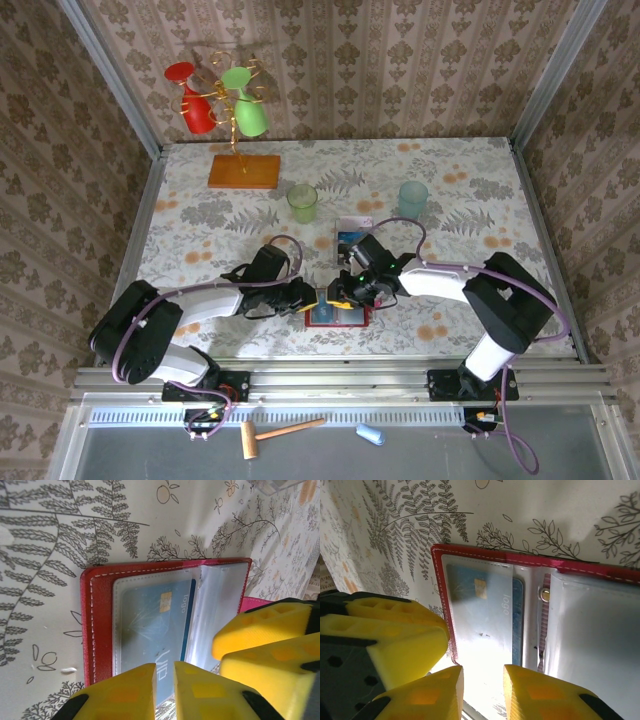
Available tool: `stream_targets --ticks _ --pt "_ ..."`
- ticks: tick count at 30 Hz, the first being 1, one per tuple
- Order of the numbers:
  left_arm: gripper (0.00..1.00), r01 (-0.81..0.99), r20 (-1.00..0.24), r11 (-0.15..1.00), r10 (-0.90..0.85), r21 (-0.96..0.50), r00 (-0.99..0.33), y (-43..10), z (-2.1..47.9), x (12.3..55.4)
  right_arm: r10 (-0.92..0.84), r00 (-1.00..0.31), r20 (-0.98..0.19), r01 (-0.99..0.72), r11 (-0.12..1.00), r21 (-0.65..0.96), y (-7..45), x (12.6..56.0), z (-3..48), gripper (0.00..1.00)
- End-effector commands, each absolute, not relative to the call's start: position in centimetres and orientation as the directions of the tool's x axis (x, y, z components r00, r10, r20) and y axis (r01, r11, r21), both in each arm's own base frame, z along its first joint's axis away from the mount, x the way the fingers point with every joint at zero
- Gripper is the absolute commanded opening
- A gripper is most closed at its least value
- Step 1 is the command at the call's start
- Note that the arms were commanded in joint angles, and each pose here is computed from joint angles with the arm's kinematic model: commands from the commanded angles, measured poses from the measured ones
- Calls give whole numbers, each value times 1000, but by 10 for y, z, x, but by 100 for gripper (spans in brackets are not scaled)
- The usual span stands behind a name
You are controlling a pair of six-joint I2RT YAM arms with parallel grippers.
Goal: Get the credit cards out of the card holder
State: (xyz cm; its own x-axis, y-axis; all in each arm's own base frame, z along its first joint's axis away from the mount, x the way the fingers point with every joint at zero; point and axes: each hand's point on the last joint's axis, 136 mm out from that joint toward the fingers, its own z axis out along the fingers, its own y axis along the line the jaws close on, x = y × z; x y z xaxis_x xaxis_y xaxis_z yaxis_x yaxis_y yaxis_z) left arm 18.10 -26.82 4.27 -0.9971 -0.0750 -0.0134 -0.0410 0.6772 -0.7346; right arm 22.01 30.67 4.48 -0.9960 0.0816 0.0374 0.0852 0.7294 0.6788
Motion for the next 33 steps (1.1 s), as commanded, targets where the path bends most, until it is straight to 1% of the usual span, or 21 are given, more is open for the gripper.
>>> stream_targets --ticks 1,11,16,20,25,33 --pt "17 -41 -5 680 -66 -732 -998 -264 36 179 65 -997 43 76 706 704 319 222 51 27" --pt "17 -57 9 696 -73 -716 -997 -259 26 177 47 -997 67 81 702 708 325 219 42 26" --pt "17 -67 16 700 -80 -711 -997 -257 24 176 44 -996 77 85 723 685 322 216 34 26" --pt "17 -69 21 703 -77 -708 -997 -256 22 176 43 -996 84 87 762 642 312 213 24 27" --pt "17 -72 23 706 -78 -704 -997 -254 20 175 43 -997 66 74 795 602 302 212 23 26" --pt "17 -81 28 711 -85 -699 -996 -251 16 172 37 -998 47 58 805 590 300 214 26 27"
